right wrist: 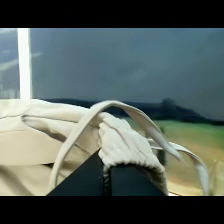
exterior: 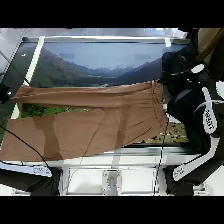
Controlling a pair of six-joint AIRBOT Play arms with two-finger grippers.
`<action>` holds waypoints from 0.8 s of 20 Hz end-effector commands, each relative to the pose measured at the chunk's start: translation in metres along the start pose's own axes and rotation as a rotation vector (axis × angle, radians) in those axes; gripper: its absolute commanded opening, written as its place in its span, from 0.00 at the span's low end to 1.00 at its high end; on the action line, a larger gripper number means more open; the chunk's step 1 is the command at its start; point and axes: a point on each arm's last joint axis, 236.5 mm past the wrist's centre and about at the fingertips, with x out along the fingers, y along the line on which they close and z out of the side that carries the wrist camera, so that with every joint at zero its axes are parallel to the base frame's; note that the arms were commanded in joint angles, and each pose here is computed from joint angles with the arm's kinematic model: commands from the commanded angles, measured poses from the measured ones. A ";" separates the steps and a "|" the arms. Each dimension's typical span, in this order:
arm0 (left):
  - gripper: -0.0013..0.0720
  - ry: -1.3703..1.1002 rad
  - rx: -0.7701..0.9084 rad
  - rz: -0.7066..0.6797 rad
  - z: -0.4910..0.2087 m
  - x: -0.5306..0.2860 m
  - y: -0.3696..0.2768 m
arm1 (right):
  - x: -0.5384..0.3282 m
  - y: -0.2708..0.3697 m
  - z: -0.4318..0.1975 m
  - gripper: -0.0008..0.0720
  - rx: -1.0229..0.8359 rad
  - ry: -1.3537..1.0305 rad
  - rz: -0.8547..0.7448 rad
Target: Fold the clothes and pants, and hang the long-sleeved shirts on hangers.
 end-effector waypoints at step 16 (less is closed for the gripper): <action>0.71 0.060 -0.060 0.550 -0.021 -0.147 0.197 | -0.121 -0.008 -0.046 0.58 -0.055 0.206 -0.071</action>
